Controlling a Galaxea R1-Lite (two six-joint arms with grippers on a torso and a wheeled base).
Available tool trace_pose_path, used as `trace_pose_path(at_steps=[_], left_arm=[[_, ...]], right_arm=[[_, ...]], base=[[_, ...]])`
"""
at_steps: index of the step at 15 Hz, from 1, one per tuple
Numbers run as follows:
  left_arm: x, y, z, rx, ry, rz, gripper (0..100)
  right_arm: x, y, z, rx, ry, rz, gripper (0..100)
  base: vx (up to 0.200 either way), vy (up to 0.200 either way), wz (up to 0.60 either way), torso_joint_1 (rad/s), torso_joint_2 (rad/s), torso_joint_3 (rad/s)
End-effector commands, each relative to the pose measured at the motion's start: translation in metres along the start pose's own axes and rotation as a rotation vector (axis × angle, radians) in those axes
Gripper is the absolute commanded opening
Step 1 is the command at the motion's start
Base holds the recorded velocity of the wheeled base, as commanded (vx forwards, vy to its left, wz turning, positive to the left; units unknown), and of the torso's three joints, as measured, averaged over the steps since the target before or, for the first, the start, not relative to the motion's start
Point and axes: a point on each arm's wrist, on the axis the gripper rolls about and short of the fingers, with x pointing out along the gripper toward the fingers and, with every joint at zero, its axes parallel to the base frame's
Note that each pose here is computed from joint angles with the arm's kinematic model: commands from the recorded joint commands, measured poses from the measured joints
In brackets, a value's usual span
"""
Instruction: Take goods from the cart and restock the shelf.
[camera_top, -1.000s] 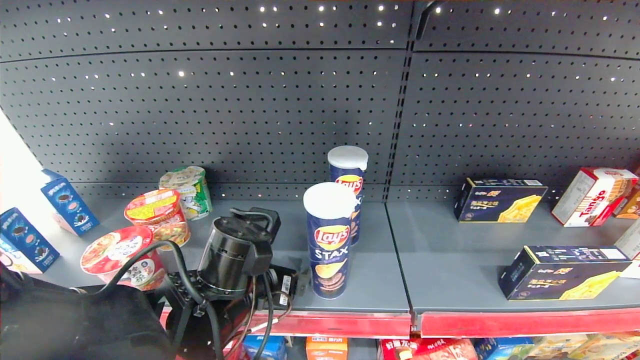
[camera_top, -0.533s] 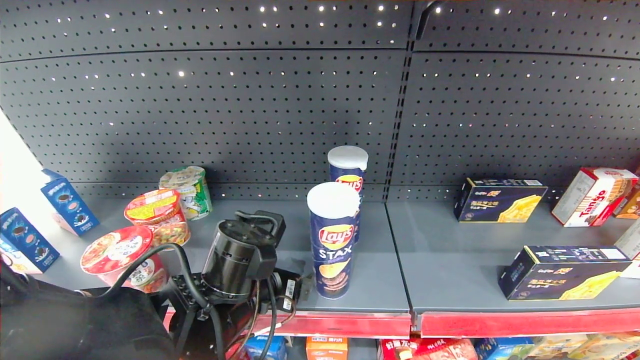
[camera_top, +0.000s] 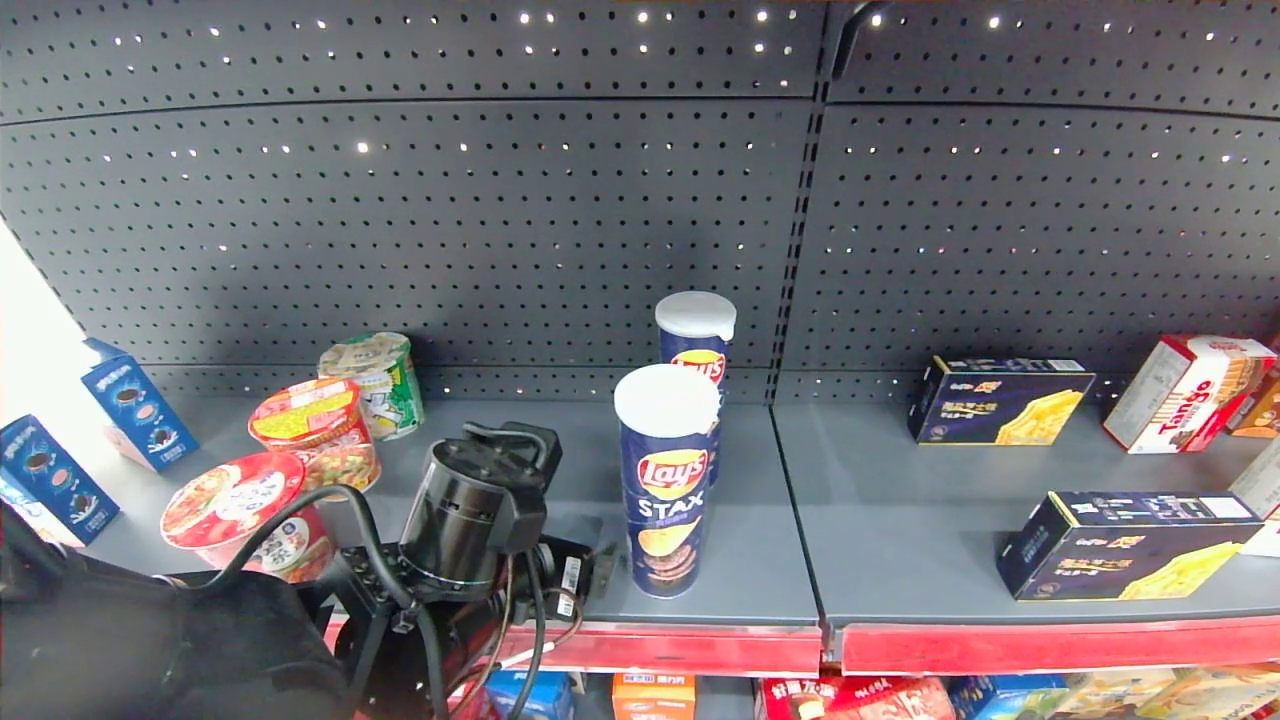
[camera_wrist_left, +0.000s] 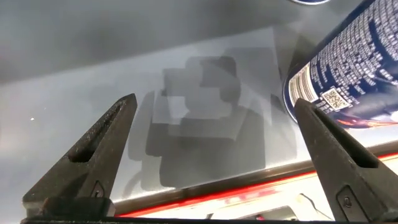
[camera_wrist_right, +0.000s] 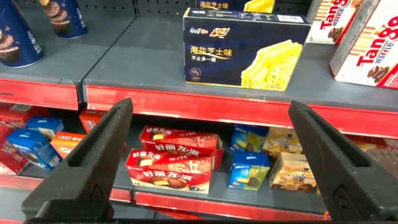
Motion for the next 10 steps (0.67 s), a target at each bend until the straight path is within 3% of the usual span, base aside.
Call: trace_pose_path(at_steps=[1,10], left_arm=[[0.002,-0.001,0.0,0.0,-0.001,0.0,100],[0.009,-0.012,0.004,0.009,-0.007,-0.021,100]], right_arm=[[0.0,0.0,0.0,0.0,0.0,0.001,100],[0.0,0.0,0.0,0.0,0.0,0.001,100]], base=[[0.0,0.0,0.0,0.0,0.0,0.0],[0.0,0.0,0.0,0.0,0.0,0.0]])
